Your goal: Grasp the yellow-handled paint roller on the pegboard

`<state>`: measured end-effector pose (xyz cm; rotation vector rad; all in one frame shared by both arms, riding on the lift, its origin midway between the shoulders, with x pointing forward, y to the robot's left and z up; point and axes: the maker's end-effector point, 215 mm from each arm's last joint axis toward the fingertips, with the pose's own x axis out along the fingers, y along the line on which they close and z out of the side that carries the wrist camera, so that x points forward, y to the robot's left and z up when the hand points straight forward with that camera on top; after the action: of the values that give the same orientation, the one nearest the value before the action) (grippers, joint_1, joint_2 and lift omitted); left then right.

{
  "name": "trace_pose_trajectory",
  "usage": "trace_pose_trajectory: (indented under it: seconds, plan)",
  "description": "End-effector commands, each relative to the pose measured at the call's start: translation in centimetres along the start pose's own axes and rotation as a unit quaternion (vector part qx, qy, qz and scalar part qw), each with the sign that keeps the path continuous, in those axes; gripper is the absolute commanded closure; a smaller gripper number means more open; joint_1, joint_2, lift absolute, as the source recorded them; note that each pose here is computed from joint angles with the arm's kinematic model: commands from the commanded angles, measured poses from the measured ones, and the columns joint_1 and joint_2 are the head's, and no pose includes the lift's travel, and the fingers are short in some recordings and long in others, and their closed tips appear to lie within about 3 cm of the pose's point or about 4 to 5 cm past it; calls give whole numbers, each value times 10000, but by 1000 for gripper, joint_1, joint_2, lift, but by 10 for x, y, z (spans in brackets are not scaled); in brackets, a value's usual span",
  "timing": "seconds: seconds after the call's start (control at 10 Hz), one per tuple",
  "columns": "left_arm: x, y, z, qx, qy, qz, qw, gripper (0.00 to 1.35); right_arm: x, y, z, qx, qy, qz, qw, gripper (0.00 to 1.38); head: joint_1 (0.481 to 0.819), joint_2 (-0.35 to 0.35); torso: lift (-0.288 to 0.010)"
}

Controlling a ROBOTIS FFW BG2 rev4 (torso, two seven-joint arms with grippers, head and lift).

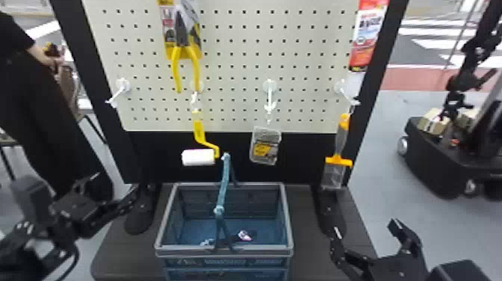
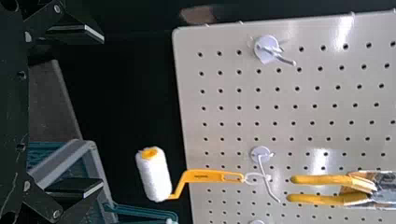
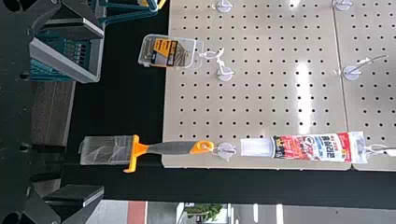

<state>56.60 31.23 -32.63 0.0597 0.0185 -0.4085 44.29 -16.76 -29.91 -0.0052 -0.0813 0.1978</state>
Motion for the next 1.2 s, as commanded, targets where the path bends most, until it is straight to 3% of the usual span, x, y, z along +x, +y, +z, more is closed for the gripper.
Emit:
trace_pose_trajectory:
  seconds: [0.0, 0.4, 0.6, 1.1]
  plan:
    - [30, -2, 15, 81, 97, -391, 9992, 213, 3, 4, 7, 36, -82, 54, 9999, 125, 549, 0, -100]
    - [85, -20, 43, 141, 166, -1294, 9914, 213, 19, 26, 29, 111, -349, 396, 9985, 125, 549, 0, -100]
    - [105, -36, 56, -72, 155, -1723, 9849, 213, 23, 34, 33, 150, -409, 508, 9978, 125, 549, 0, -100]
    - [127, -75, 35, -574, 438, -2430, 9673, 213, 30, 56, 32, 256, -434, 774, 9957, 125, 549, 0, -100]
